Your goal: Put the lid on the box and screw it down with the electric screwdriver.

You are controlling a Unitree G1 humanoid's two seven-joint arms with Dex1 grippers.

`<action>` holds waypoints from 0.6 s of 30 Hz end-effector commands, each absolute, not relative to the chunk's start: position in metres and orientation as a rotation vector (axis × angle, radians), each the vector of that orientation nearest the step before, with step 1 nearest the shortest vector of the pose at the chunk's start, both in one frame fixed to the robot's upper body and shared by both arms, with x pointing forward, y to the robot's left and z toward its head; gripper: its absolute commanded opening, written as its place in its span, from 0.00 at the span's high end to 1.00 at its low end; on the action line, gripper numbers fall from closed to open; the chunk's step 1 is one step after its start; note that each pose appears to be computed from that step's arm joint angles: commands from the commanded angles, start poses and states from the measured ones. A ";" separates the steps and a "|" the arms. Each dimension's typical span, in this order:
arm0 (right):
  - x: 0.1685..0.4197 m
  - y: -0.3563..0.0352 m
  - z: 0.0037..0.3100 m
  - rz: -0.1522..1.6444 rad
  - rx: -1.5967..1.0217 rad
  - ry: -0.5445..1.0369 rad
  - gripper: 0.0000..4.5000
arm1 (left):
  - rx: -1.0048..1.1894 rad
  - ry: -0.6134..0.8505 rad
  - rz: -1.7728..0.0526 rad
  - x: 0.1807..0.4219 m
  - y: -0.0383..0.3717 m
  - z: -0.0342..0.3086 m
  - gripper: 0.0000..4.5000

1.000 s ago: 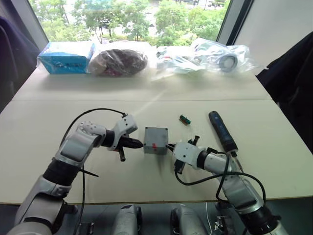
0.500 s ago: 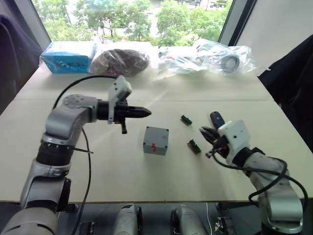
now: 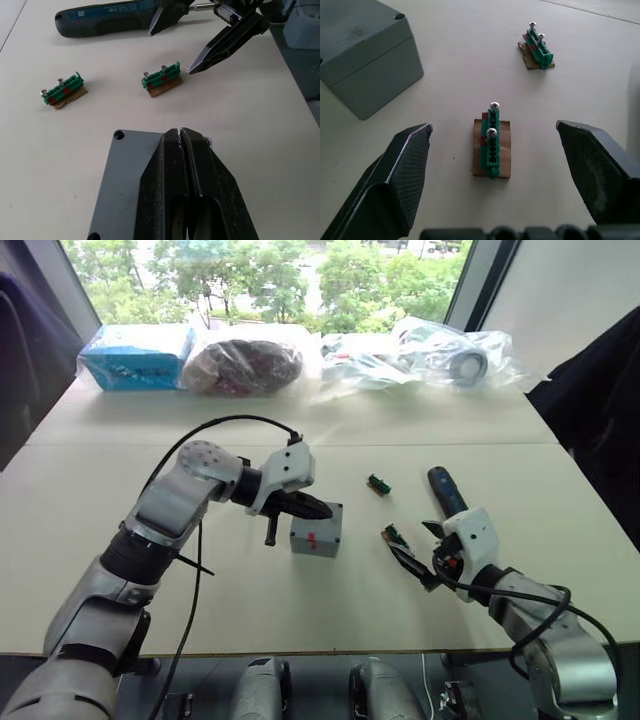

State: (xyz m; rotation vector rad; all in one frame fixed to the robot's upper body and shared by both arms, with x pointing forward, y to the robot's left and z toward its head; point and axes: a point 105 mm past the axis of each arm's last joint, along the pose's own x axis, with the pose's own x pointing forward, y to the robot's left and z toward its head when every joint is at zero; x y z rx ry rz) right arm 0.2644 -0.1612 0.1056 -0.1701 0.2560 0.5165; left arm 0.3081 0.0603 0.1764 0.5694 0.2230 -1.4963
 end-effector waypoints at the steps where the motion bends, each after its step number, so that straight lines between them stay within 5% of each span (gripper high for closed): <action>1: 0.270 -0.168 0.108 0.475 -0.159 0.222 0.35 | 0.585 0.176 -1.460 0.309 0.065 0.189 1.00; 7: 0.273 -0.171 0.102 0.474 -0.173 0.228 0.87 | 0.546 0.194 -1.396 0.315 0.073 0.187 1.00; 18: 0.274 -0.161 0.105 0.517 -0.185 0.207 0.87 | 0.540 0.233 -1.340 0.315 0.085 0.179 1.00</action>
